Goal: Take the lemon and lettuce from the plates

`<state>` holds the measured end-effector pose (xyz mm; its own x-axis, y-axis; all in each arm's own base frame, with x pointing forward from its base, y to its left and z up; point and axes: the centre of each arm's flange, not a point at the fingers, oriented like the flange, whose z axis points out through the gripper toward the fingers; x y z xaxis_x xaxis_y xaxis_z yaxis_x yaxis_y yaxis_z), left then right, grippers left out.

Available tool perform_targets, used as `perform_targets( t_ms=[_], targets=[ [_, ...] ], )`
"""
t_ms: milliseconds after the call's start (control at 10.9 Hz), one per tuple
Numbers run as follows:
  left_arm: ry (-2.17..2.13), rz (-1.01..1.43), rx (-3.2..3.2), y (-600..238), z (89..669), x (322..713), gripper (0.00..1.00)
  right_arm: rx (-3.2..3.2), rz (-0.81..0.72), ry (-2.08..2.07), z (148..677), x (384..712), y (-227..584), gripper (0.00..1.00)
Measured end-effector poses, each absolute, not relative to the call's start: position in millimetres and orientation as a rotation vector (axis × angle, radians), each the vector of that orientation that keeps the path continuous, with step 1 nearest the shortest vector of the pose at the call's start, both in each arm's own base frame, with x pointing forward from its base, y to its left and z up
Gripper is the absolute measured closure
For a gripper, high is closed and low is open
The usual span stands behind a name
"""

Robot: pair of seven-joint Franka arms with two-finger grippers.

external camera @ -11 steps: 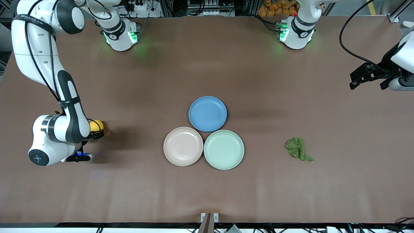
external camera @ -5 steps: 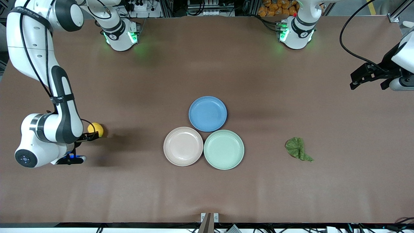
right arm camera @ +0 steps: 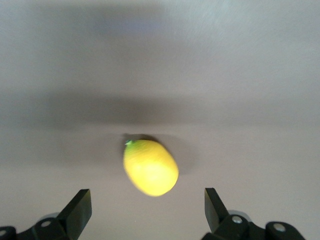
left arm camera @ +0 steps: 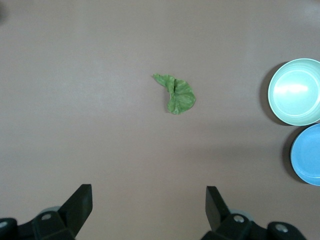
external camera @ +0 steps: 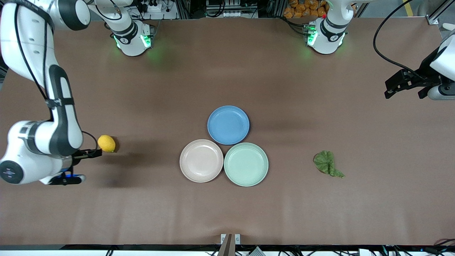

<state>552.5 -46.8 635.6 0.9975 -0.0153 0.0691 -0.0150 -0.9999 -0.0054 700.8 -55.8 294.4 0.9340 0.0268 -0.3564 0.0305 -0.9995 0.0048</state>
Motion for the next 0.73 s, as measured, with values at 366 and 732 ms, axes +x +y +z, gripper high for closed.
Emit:
perform_targets(
  t_ms=[366,732],
  targets=[
    [0.024,-0.113,-3.139,-47,636,553,0.0,3.1,-0.385,0.039,389,698,-56,0.0],
    [0.023,-0.115,-3.14,-47,636,553,0.0,3.105,-0.305,0.003,463,679,-57,0.0]
  ],
)
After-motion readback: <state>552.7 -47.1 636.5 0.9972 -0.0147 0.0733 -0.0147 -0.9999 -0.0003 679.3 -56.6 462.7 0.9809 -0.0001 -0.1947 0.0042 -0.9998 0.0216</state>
